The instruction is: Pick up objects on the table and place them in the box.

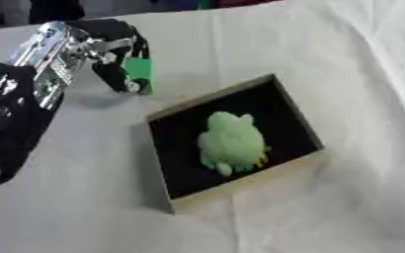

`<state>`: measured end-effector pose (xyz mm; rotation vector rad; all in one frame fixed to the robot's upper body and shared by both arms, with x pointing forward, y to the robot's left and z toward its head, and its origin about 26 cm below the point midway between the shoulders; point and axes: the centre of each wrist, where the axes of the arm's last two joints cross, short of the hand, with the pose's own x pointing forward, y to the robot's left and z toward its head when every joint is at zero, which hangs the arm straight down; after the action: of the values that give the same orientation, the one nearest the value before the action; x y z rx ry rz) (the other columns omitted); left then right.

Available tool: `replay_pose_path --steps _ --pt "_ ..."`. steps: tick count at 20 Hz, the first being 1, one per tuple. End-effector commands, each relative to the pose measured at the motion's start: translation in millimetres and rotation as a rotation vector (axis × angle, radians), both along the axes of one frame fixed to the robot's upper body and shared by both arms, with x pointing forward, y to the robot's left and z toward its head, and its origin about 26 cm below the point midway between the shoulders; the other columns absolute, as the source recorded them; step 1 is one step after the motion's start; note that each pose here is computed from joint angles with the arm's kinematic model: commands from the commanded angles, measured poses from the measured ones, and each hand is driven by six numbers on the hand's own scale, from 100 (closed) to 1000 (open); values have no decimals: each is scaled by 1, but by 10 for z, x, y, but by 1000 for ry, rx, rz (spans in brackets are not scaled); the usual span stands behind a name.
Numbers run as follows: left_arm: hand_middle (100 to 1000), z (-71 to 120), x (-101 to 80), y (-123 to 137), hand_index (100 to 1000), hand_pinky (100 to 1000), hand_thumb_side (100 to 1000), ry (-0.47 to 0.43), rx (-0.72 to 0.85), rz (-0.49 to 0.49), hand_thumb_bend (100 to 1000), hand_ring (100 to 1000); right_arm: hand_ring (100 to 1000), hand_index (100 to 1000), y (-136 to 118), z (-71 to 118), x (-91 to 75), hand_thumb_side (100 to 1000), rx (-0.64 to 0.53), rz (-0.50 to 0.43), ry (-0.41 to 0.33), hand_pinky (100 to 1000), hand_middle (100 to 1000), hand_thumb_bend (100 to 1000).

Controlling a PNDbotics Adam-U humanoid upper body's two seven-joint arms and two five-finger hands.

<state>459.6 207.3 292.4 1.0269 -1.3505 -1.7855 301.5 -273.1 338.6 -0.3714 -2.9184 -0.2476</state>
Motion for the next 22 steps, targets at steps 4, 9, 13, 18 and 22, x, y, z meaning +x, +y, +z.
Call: replay_pose_path --steps 4,9,13,18,22 --pt "417 322 -141 -13 588 593 178 -100 -38 -37 100 424 857 975 -24 78 -53 1000 -1 -12 -37 834 808 271" --pt "422 582 -409 -136 595 599 185 -164 -48 -118 100 427 857 976 -35 73 -54 1000 1 -19 -37 834 809 275" --pt "425 723 -687 -266 599 601 190 -192 -30 -200 100 429 857 976 -39 71 -54 1000 0 -21 -37 834 808 276" --pt "426 807 -1067 -426 600 606 203 -195 -37 -343 100 428 858 976 -36 73 -54 1000 0 -20 -38 834 808 276" --pt "424 850 -1391 -518 596 605 207 -194 -63 -453 100 424 857 976 -34 75 -54 1000 -1 -20 -38 834 808 276"
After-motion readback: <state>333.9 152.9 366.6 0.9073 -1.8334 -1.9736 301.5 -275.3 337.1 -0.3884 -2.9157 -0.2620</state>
